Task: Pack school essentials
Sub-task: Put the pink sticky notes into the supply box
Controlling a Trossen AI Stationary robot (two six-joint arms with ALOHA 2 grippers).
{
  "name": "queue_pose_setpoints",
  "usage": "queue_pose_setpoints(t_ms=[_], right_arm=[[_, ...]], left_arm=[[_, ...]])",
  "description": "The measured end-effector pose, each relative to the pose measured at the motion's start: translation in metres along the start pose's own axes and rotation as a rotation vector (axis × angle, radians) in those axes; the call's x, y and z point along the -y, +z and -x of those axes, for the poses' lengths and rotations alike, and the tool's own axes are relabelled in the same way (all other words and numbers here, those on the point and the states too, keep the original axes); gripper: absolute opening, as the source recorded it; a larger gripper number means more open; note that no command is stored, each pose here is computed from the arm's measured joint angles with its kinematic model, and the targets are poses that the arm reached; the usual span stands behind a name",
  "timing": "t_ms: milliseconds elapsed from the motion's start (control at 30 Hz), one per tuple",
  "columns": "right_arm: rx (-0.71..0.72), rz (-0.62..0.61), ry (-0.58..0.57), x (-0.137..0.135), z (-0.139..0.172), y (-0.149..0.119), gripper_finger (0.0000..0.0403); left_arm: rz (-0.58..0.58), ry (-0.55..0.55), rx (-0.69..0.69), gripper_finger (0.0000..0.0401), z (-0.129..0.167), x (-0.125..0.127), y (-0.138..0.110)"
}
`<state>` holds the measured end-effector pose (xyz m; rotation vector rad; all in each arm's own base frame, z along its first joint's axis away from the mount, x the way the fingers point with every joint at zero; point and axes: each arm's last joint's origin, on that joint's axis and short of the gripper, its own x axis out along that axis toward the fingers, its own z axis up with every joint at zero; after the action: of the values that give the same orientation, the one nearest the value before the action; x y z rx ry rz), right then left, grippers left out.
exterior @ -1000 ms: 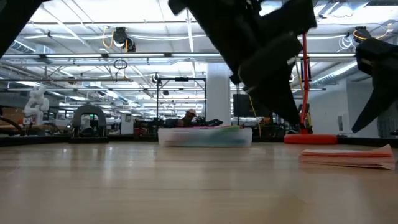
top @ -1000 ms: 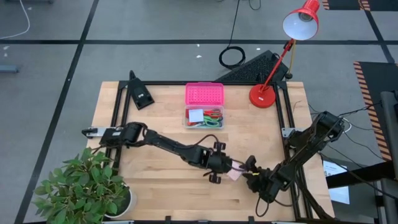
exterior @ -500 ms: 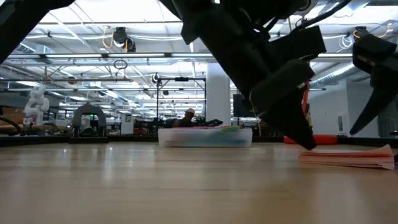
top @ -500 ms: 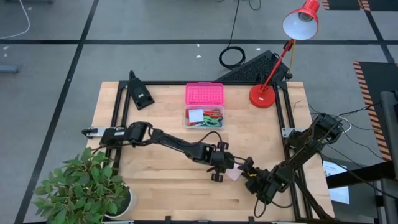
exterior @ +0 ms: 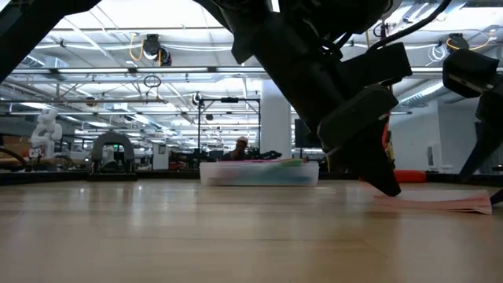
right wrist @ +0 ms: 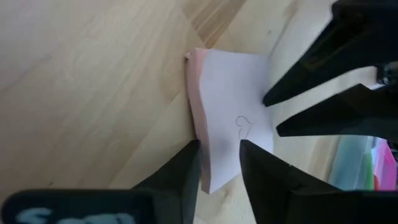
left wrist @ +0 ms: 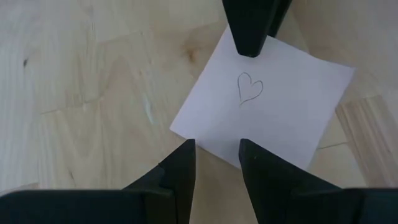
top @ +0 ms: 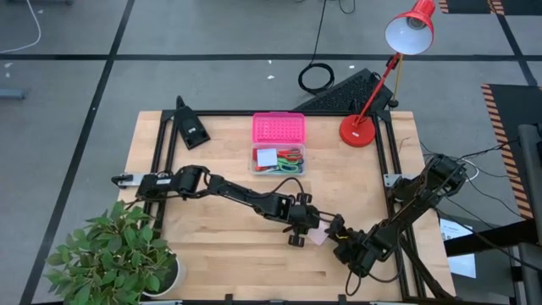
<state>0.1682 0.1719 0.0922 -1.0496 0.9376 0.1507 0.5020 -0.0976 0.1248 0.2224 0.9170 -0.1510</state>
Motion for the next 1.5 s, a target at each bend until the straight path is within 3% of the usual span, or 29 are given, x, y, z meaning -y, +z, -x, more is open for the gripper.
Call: queue_pose_setpoints(t_ms=[367, 833, 1100, 1300, 1500], right_arm=[[0.01, 0.008, 0.061, 0.001, 0.001, 0.0, 0.0065], [0.01, 0.023, 0.036, 0.009, 0.011, -0.003, 0.0157], [0.015, 0.066, 0.031, 0.013, 0.008, -0.002, 0.0149], [0.059, 0.077, 0.039, 0.021, 0.001, 0.004, 0.0149], [0.072, 0.003, 0.101, 0.029, -0.006, 0.005, 0.0148]], left_arm=[[-0.019, -0.003, -0.024, 0.0131, 0.002, -0.001, -0.002], [-0.045, -0.004, -0.035, 0.0131, 0.015, 0.002, 0.002], [-0.051, -0.008, 0.029, 0.0131, 0.041, 0.009, 0.018], [-0.06, -0.019, -0.043, 0.0131, 0.041, 0.012, 0.011], [-0.039, -0.01, -0.13, 0.0131, 0.042, 0.012, 0.003]])
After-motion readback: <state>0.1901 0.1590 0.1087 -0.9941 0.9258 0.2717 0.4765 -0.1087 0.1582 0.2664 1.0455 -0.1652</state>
